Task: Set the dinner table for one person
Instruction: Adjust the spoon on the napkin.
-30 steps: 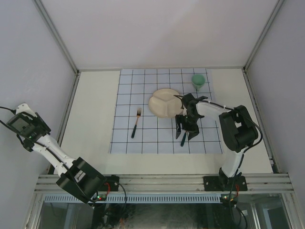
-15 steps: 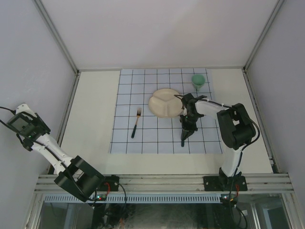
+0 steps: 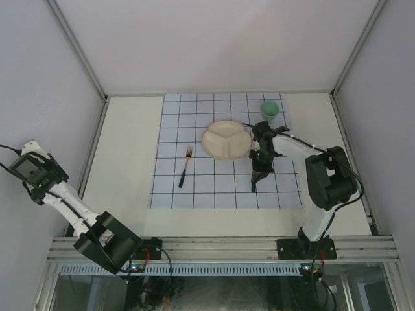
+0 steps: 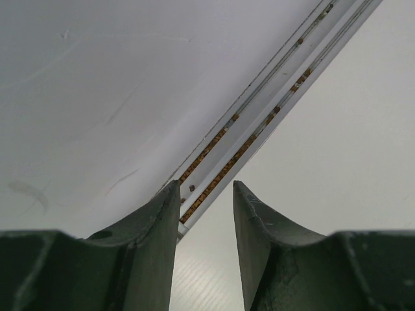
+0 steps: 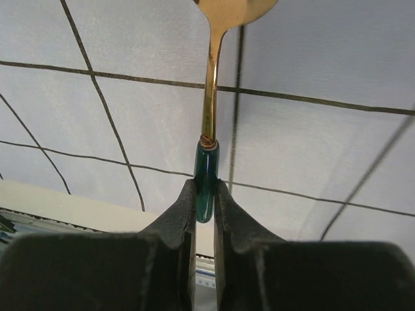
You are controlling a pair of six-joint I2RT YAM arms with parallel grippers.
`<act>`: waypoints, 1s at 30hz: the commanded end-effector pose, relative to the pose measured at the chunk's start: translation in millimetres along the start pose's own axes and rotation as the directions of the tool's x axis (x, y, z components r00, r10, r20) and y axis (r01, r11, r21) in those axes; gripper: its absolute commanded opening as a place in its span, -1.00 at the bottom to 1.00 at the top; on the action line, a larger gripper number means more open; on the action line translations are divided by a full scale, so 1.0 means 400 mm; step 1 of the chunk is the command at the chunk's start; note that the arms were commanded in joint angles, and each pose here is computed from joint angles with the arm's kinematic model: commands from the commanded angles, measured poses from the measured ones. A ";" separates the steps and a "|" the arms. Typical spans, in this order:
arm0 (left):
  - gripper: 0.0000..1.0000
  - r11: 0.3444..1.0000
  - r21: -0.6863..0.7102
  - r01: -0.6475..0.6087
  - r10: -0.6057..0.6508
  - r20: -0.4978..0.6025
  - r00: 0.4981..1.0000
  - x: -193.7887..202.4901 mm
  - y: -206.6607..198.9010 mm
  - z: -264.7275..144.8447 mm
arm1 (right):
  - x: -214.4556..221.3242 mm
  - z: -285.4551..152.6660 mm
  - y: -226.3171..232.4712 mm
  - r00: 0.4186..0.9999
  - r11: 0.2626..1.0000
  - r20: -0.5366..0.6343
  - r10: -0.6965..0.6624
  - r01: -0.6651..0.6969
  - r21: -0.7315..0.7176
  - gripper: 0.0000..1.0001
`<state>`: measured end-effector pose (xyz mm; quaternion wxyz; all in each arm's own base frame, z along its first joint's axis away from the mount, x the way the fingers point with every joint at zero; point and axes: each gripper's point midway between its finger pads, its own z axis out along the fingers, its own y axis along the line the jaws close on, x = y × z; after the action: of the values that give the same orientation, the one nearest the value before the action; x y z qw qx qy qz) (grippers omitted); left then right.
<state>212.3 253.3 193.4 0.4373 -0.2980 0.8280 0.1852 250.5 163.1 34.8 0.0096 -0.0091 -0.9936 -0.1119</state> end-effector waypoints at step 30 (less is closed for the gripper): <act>-0.14 0.997 0.058 -0.049 0.040 0.141 0.989 -0.098 -0.033 -0.064 | -0.148 -0.044 -0.159 0.979 0.985 0.172 -0.106 0.081 0.149 -1.00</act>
<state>217.3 242.7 207.8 0.4651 -0.2750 0.8232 0.1742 282.9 99.5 27.3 -0.0410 0.0140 -0.9979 -0.0474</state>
